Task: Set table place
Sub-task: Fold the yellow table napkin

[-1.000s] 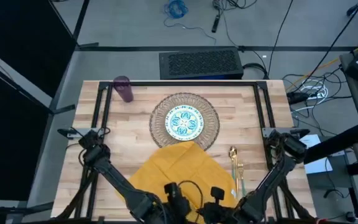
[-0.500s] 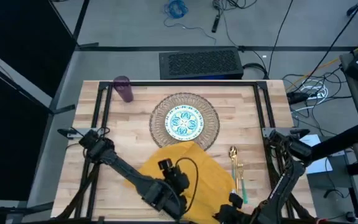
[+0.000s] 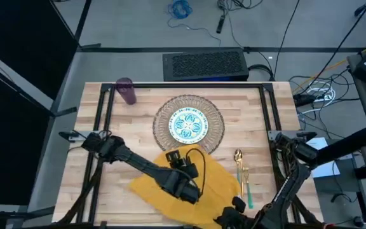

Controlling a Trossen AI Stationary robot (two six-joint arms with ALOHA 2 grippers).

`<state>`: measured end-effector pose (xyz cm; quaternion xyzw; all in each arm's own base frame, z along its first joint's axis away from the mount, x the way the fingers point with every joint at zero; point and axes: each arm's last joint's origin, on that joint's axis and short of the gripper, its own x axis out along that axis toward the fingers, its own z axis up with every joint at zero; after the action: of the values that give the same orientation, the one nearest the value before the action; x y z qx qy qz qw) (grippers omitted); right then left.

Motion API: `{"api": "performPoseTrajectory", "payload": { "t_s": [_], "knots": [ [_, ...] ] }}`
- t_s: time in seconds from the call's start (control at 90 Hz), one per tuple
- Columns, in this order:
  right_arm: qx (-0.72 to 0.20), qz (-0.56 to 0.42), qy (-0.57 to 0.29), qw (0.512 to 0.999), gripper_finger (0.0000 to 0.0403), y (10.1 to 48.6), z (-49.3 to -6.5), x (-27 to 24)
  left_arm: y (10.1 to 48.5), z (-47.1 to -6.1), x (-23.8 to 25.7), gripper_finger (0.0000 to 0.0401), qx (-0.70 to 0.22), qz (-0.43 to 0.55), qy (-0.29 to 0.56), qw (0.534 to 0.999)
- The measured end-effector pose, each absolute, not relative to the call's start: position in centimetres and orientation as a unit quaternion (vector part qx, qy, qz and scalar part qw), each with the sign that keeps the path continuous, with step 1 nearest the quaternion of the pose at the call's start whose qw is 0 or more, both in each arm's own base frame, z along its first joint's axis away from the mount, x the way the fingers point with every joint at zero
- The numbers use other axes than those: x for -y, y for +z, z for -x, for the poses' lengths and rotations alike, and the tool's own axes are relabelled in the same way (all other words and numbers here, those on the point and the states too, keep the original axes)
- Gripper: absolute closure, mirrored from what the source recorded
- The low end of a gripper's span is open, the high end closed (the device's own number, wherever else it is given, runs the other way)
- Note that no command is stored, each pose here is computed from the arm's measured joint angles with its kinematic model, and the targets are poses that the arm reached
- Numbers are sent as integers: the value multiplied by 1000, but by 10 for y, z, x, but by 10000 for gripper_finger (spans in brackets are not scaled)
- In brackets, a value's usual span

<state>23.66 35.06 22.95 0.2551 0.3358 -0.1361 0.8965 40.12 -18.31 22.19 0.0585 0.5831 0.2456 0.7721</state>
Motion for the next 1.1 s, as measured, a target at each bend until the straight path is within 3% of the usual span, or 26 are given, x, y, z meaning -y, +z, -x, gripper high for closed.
{"api": "performPoseTrajectory", "payload": {
  "t_s": [0.233, 0.667, 0.856, 1.1],
  "knots": [
    [-325, -276, -128, 895, 403, 230, -219, -362, 183, -383, 175, 255, -648, -58, 254, 716],
    [-331, -262, -119, 899, 403, 230, -216, -364, 134, -366, 152, 255, -696, 13, 239, 677],
    [-340, -253, -121, 898, 403, 229, -215, -362, 136, -359, 158, 255, -698, 22, 246, 672],
    [-351, -240, -129, 896, 403, 227, -214, -359, 154, -340, 185, 255, -719, 121, 233, 643]
  ]
}}
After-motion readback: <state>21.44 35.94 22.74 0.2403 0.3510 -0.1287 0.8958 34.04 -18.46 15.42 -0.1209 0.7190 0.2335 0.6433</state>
